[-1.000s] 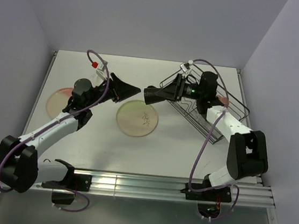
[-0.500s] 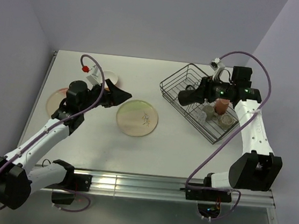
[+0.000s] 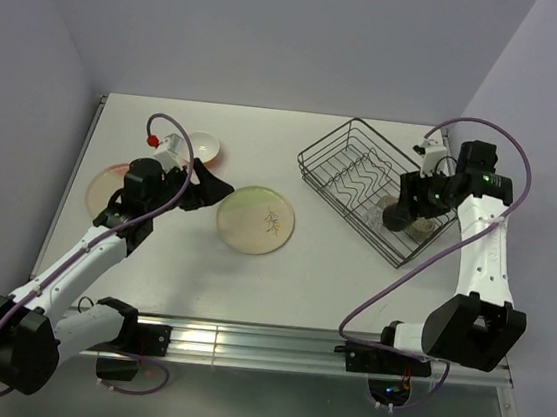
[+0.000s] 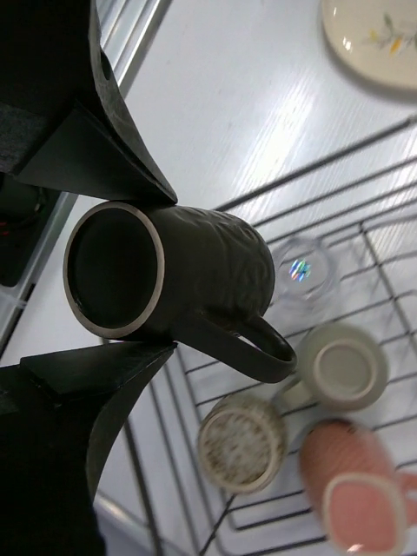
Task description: Load the mixed dishes into the dish rack
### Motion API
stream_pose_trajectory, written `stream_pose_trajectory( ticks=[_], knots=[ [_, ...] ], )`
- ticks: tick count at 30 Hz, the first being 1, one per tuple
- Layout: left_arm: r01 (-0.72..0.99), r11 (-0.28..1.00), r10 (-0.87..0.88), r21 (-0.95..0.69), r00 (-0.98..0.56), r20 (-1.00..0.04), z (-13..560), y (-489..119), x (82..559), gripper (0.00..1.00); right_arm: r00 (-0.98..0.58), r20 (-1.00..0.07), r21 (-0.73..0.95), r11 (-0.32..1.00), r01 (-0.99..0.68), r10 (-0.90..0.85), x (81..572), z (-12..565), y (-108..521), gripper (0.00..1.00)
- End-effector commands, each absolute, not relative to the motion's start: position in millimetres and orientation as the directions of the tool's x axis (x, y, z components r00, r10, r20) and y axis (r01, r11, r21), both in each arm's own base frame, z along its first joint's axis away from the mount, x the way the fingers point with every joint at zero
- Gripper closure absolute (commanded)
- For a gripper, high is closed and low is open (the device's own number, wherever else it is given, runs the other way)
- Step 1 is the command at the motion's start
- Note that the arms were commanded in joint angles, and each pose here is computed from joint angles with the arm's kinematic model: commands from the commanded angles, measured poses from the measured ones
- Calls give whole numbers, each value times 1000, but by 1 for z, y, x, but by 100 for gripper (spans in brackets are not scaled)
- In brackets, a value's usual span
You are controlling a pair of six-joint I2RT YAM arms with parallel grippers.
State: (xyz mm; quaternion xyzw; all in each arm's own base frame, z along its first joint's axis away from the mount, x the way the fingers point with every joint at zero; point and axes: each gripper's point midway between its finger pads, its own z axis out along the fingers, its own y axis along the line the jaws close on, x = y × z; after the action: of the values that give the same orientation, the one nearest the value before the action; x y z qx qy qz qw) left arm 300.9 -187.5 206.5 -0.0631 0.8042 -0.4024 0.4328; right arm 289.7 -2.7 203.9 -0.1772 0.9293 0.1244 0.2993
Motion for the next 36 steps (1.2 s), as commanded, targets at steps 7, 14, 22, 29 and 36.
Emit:
stream_pose_trajectory(
  ticks=[7,14,22,29,36],
  knots=[
    [272,678,-453,-682,-576,-680,210,-178,299,16,-781,-550,39,925,-378,-296,298,187,-38,100],
    [249,693,-459,-677,-571,-681,210,-172,296,16,-800,-528,61,927,-369,-284,325,164,-45,100],
    [226,689,-481,-689,-568,-668,204,-168,289,16,-817,-500,62,929,-364,-287,326,143,-46,100],
    [234,696,-465,-679,-574,-674,205,-170,293,16,-827,-468,55,923,-380,-312,322,121,-41,100],
    [231,702,-459,-674,-578,-675,203,-170,297,16,-835,-441,43,922,-385,-328,323,108,-41,100]
  ],
)
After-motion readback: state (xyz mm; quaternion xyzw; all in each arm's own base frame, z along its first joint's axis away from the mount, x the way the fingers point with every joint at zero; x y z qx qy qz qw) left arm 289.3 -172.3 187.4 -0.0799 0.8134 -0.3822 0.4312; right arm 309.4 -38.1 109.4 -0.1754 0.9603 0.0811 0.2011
